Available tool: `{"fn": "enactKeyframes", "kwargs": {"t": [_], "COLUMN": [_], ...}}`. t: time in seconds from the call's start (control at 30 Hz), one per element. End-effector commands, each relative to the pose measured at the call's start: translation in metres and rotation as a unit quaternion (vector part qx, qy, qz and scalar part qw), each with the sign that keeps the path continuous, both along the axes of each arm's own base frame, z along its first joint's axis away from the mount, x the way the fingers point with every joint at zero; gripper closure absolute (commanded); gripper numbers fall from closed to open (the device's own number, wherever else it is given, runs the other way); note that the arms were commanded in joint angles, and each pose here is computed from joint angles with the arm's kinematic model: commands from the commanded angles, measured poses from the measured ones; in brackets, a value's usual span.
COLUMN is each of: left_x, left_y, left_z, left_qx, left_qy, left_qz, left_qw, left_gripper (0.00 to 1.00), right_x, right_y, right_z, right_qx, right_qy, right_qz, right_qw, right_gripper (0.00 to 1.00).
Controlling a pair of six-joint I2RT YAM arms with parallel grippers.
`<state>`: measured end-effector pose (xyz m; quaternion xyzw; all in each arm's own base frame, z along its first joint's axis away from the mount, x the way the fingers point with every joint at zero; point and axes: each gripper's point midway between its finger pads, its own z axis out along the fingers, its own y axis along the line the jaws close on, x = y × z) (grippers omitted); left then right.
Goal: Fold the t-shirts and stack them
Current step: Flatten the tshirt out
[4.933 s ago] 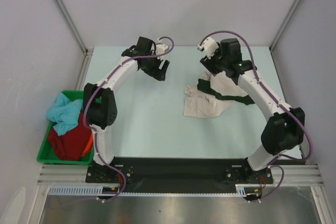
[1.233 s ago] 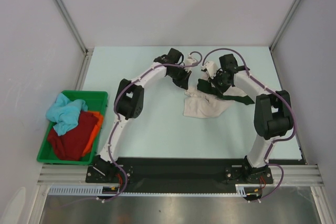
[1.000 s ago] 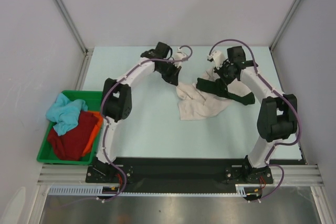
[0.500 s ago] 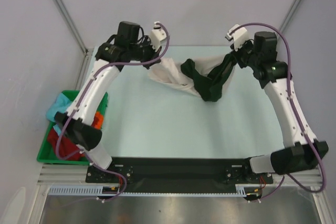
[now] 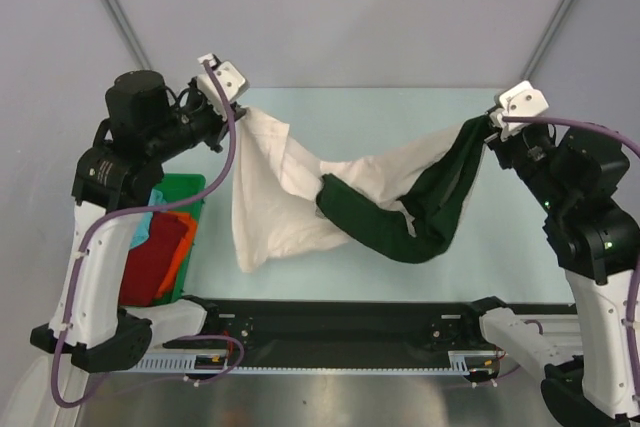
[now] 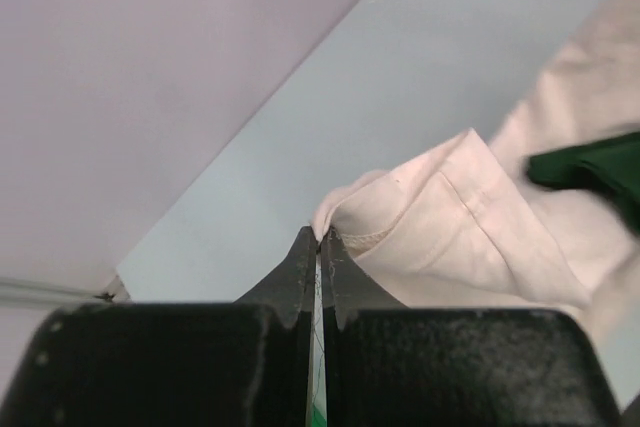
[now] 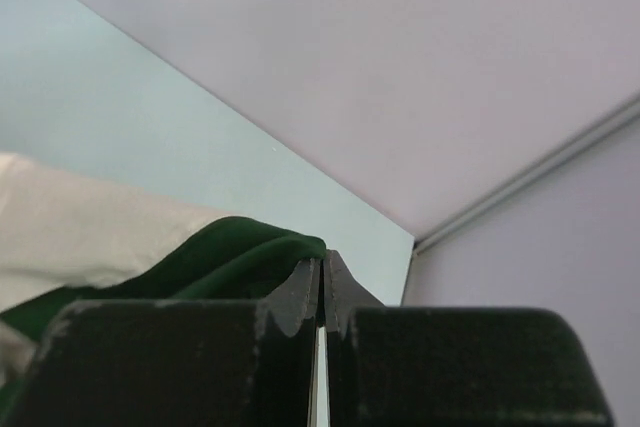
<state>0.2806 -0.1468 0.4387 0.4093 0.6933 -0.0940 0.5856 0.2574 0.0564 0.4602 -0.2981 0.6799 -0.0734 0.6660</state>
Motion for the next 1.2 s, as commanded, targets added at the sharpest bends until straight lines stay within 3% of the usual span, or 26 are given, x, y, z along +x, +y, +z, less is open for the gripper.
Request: {"fn": "enactKeyframes", "kwargs": {"t": [0.0, 0.13, 0.23, 0.27, 0.3, 0.37, 0.4, 0.43, 0.47, 0.5, 0.53, 0.6, 0.7, 0.83, 0.9, 1.0, 1.07, 1.17], "left_x": [0.03, 0.059, 0.089, 0.101, 0.115, 0.141, 0.162, 0.177, 0.189, 0.209, 0.215, 0.215, 0.2, 0.17, 0.166, 0.167, 0.171, 0.176], "left_y": [0.01, 0.0, -0.001, -0.003, 0.001, 0.013, 0.015, 0.026, 0.033, 0.035, 0.034, 0.031, 0.023, 0.006, -0.001, -0.018, -0.027, -0.038], "left_z": [0.0, -0.064, -0.138, -0.169, -0.192, -0.223, -0.248, -0.261, -0.267, -0.267, -0.26, -0.249, -0.253, -0.274, -0.292, -0.319, -0.329, -0.339], "left_qx": [0.013, 0.05, 0.086, 0.1, 0.104, 0.116, 0.115, 0.116, 0.114, 0.11, 0.103, 0.1, 0.089, 0.076, 0.097, 0.126, 0.12, 0.143], "left_qy": [-0.028, 0.055, 0.126, 0.153, 0.159, 0.172, 0.198, 0.213, 0.224, 0.223, 0.213, 0.195, 0.224, 0.284, 0.3, 0.341, 0.369, 0.351], "left_qz": [0.04, 0.039, 0.055, 0.056, 0.068, 0.112, 0.135, 0.161, 0.195, 0.211, 0.213, 0.207, 0.177, 0.134, 0.116, 0.106, 0.108, 0.109], "left_qw": [0.999, 0.996, 0.987, 0.982, 0.979, 0.972, 0.964, 0.957, 0.948, 0.945, 0.948, 0.954, 0.954, 0.946, 0.942, 0.926, 0.915, 0.919], "left_gripper": [1.0, 1.0, 1.0, 1.0, 1.0, 1.0, 1.0, 0.96, 0.89, 0.79, 0.58, 0.44, 0.42, 0.36, 0.4, 0.63, 0.66, 0.67], "right_x": [0.025, 0.058, 0.087, 0.1, 0.114, 0.141, 0.158, 0.176, 0.186, 0.198, 0.206, 0.209, 0.195, 0.16, 0.144, 0.132, 0.13, 0.132], "right_y": [-0.014, -0.028, -0.03, -0.037, -0.042, -0.057, -0.062, -0.07, -0.074, -0.075, -0.089, -0.091, -0.067, -0.019, -0.007, 0.009, 0.014, 0.017], "right_z": [-0.022, -0.09, -0.153, -0.157, -0.195, -0.21, -0.239, -0.232, -0.235, -0.251, -0.227, -0.213, -0.205, -0.237, -0.262, -0.283, -0.287, -0.288], "right_qx": [-0.018, -0.034, -0.031, -0.028, -0.039, -0.04, -0.04, -0.038, -0.035, -0.032, -0.016, -0.014, -0.008, 0.014, 0.019, 0.022, 0.023, 0.025], "right_qy": [0.013, 0.079, 0.13, 0.115, 0.153, 0.149, 0.184, 0.179, 0.19, 0.218, 0.203, 0.187, 0.195, 0.258, 0.286, 0.306, 0.311, 0.317], "right_qz": [-0.047, -0.074, -0.062, -0.075, -0.08, -0.104, -0.114, -0.133, -0.142, -0.146, -0.168, -0.171, -0.109, -0.013, 0.005, 0.022, 0.029, 0.032], "right_qw": [0.999, 0.993, 0.989, 0.99, 0.984, 0.983, 0.975, 0.974, 0.971, 0.964, 0.965, 0.967, 0.975, 0.966, 0.958, 0.951, 0.95, 0.948], "right_gripper": [1.0, 1.0, 1.0, 1.0, 1.0, 1.0, 1.0, 0.95, 0.84, 0.76, 0.64, 0.54, 0.5, 0.48, 0.48, 0.47, 0.48, 0.48]}}
